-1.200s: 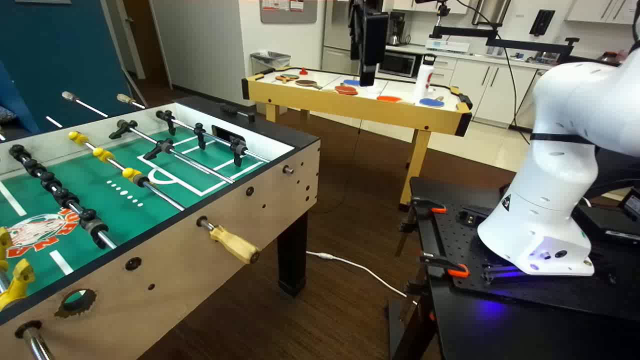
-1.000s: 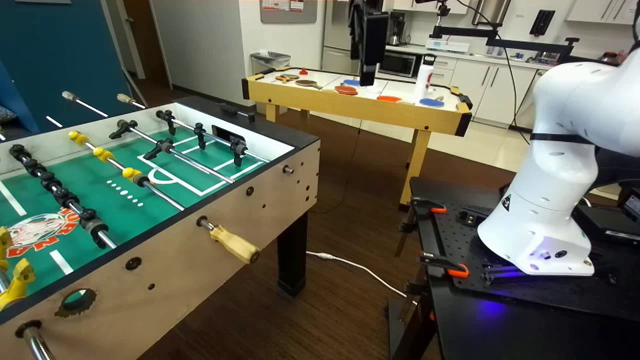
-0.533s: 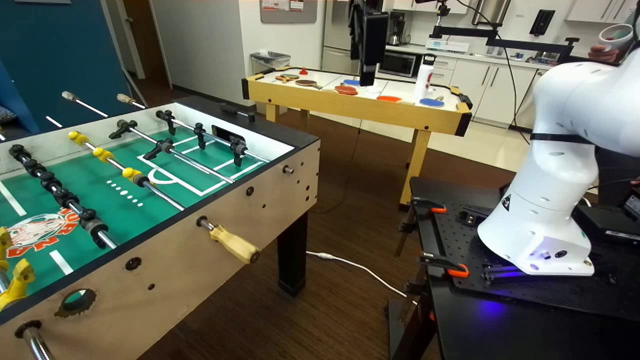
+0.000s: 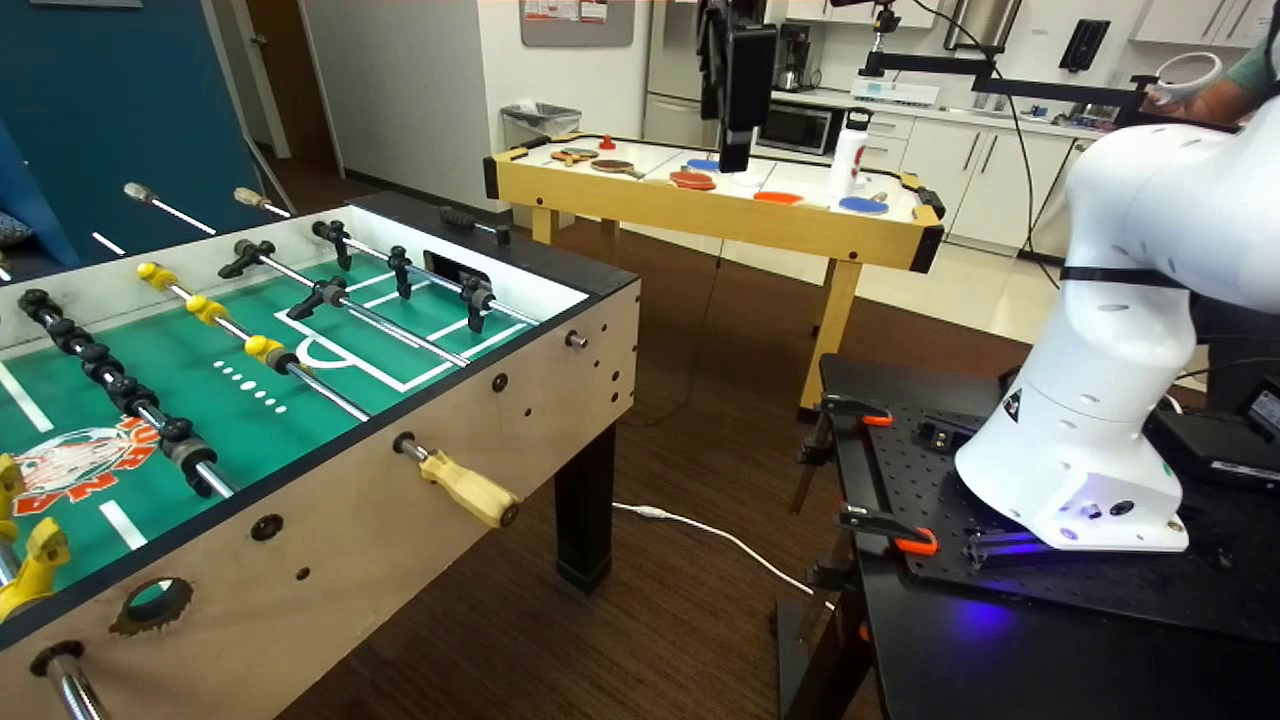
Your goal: Rotate the lest yellow rod
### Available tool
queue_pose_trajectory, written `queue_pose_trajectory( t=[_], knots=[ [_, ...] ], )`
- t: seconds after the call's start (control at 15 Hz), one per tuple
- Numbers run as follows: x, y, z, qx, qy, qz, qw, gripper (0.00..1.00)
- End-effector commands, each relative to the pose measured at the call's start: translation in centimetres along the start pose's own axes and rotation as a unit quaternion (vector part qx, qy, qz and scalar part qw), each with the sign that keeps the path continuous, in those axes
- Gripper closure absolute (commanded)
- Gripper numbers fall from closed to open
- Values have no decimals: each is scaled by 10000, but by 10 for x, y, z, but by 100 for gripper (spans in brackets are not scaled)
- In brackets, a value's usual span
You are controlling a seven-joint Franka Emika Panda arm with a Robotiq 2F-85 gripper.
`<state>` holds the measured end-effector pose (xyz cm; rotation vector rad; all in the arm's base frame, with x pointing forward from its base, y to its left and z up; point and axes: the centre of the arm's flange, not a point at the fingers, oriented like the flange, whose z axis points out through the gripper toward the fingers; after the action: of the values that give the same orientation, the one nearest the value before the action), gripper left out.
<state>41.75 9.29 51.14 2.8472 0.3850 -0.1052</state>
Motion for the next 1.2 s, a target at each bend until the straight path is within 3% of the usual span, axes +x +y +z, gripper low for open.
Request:
queue_pose_trajectory(
  t=[0.0, 0.47, 0.67, 1.13],
  knots=[
    [18, -10, 13, 41, 186, 249, 9995, 0],
    [82, -44, 109, 411, 1082, 1144, 9867, 0],
    [95, -68, 153, 484, 1255, 1312, 9822, 0],
    [92, -67, 158, 516, 1166, 1276, 9836, 0]
  ],
)
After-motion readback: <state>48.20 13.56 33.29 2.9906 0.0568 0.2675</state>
